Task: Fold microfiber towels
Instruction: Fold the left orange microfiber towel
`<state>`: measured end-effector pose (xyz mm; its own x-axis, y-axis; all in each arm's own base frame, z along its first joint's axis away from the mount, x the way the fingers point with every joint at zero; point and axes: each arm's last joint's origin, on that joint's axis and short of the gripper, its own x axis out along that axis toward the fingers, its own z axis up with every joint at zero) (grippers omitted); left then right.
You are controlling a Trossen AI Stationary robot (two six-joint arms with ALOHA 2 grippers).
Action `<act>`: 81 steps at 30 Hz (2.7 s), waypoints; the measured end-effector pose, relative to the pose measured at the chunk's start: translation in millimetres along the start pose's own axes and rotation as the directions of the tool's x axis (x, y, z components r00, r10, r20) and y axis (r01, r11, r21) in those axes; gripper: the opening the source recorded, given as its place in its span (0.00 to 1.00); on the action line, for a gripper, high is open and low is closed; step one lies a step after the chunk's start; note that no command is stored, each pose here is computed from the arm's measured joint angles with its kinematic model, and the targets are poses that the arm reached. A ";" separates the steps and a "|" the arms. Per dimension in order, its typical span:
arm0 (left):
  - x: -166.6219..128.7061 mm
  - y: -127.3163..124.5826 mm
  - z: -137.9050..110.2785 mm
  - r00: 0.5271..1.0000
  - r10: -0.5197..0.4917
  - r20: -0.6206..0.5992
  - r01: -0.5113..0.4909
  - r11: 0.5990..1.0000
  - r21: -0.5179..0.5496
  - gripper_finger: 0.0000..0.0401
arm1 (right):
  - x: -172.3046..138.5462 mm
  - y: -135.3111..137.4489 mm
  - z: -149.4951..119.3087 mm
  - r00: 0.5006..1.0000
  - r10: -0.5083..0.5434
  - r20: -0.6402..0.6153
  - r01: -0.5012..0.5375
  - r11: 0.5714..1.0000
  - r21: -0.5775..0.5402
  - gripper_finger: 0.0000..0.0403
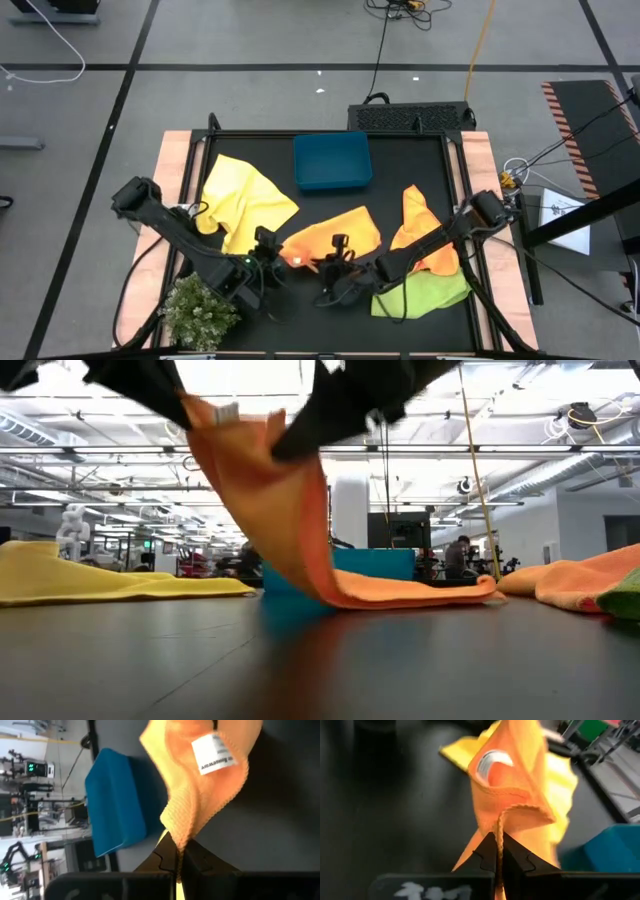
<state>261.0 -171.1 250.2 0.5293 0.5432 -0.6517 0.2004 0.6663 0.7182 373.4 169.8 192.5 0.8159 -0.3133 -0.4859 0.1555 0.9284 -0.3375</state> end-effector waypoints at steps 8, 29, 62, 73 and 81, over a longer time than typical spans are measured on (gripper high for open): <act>-35.4 42.2 -10.2 0.996 -0.065 0.054 0.076 0.971 -0.226 0.01 | -49.4 -40.8 38.5 0.996 0.004 0.086 -0.006 1.000 0.023 0.00; -114.2 102.9 -33.4 0.816 -0.138 0.562 0.426 0.801 -0.421 0.00 | -103.8 -86.9 80.3 0.909 0.259 0.328 -0.309 0.944 0.111 0.00; -103.7 114.5 -30.6 0.901 -0.040 0.431 0.296 0.783 -0.547 0.01 | -79.5 -120.3 58.9 0.936 0.163 0.311 -0.259 0.919 0.298 0.00; -67.6 150.2 -35.8 0.959 0.125 0.255 0.055 0.801 -0.596 0.01 | -93.4 -194.0 66.2 0.923 0.037 0.383 -0.143 0.957 0.252 0.00; -68.6 113.8 -16.1 0.960 0.039 0.278 0.105 0.869 -0.484 0.01 | -88.5 -152.3 49.9 0.934 0.189 0.305 -0.226 0.970 0.091 0.00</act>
<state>234.2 -124.4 372.7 0.7452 0.4050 -0.5298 -0.1691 0.8833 0.4374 305.3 66.1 327.2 0.9608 -0.0563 -0.2715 0.0173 0.9894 -0.1440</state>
